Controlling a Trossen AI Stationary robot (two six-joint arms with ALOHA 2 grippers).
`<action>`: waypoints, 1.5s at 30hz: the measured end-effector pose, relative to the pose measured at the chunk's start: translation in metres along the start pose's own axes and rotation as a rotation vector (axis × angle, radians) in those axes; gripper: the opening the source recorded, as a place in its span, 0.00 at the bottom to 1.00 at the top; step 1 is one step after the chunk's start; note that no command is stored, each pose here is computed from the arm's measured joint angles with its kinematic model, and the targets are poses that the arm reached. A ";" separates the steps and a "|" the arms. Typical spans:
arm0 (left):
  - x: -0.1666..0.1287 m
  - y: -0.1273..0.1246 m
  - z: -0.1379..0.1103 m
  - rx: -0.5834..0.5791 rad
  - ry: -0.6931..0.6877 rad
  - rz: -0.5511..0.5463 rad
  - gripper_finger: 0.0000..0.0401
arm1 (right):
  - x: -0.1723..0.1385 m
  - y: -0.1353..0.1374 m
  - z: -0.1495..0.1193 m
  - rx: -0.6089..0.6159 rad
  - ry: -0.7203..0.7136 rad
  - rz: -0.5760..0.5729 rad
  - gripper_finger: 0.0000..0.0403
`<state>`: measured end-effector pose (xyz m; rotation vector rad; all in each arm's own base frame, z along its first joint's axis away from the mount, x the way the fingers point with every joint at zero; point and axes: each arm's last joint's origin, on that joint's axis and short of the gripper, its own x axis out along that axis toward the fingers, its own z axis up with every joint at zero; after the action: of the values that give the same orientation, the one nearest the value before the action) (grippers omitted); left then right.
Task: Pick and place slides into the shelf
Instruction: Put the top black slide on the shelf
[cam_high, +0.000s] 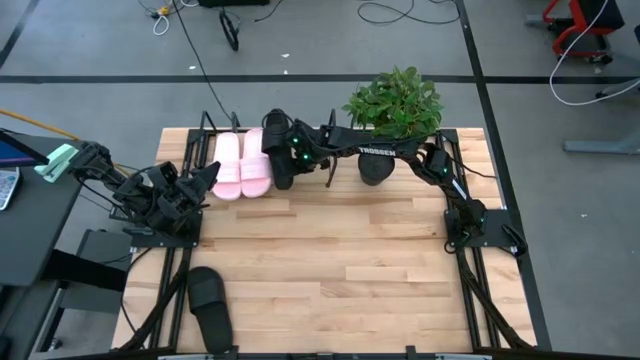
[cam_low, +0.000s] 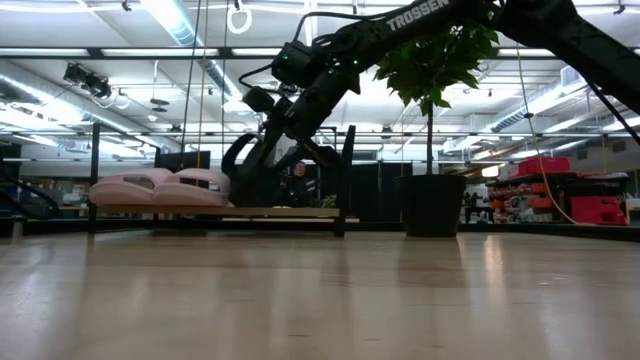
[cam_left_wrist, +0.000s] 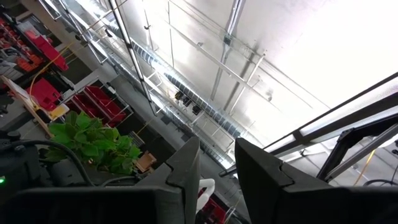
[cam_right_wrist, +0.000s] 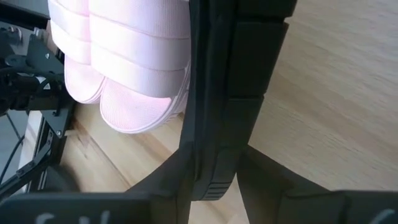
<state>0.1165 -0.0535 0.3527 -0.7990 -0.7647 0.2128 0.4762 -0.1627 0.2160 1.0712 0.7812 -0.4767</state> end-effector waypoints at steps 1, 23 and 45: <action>0.000 0.000 0.000 0.001 0.000 0.000 0.27 | 0.000 0.000 0.000 -0.002 0.000 0.000 0.30; 0.000 0.000 0.000 0.002 0.002 0.000 0.27 | 0.003 0.005 -0.010 -0.116 0.011 -0.029 0.41; 0.000 0.000 0.000 -0.001 0.002 0.001 0.27 | 0.003 0.005 -0.010 -0.399 -0.001 -0.053 0.44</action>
<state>0.1166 -0.0536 0.3526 -0.8003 -0.7632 0.2122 0.4778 -0.1512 0.2140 0.6808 0.8629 -0.3463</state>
